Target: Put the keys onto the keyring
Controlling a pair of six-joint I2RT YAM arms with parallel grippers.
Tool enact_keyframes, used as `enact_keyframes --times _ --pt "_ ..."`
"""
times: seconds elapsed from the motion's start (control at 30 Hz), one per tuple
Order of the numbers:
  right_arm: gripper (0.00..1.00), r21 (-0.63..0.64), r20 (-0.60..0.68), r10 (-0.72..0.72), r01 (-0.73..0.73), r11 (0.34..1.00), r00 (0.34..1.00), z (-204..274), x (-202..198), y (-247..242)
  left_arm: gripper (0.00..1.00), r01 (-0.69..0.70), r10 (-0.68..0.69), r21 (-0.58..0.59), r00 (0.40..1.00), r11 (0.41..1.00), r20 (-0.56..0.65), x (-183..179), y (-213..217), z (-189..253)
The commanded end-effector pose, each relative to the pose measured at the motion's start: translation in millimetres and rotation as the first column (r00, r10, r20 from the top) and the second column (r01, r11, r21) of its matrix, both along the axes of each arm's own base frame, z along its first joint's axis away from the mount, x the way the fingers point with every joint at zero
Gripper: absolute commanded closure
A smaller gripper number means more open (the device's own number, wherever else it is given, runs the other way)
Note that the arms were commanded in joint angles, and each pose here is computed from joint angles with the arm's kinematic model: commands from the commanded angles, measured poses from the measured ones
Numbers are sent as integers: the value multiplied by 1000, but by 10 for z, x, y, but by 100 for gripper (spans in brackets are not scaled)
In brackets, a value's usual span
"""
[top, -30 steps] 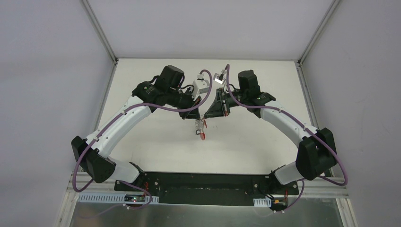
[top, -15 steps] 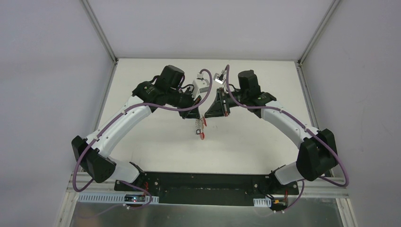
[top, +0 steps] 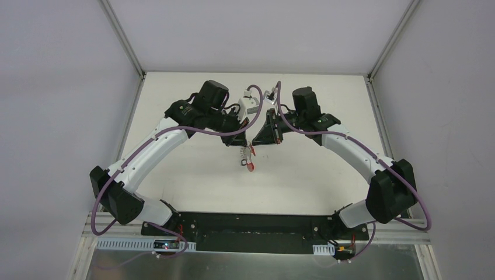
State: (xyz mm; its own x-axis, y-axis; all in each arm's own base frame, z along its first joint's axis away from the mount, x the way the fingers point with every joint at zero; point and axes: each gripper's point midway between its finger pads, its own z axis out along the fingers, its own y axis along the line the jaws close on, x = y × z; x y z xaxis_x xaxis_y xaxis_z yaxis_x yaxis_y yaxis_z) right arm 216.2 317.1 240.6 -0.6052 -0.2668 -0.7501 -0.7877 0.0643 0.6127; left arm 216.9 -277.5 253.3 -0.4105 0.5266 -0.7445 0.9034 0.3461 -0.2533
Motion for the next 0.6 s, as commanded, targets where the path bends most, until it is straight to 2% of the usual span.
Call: enact_keyframes --times 0.0,0.57 --pt "100 19 96 -23 22 1000 995 178 77 25 100 24 -22 -57 999 998 37 -20 -91 223" --pt "100 29 87 -23 21 999 996 230 68 29 100 19 -17 -53 999 998 39 -10 -86 206"
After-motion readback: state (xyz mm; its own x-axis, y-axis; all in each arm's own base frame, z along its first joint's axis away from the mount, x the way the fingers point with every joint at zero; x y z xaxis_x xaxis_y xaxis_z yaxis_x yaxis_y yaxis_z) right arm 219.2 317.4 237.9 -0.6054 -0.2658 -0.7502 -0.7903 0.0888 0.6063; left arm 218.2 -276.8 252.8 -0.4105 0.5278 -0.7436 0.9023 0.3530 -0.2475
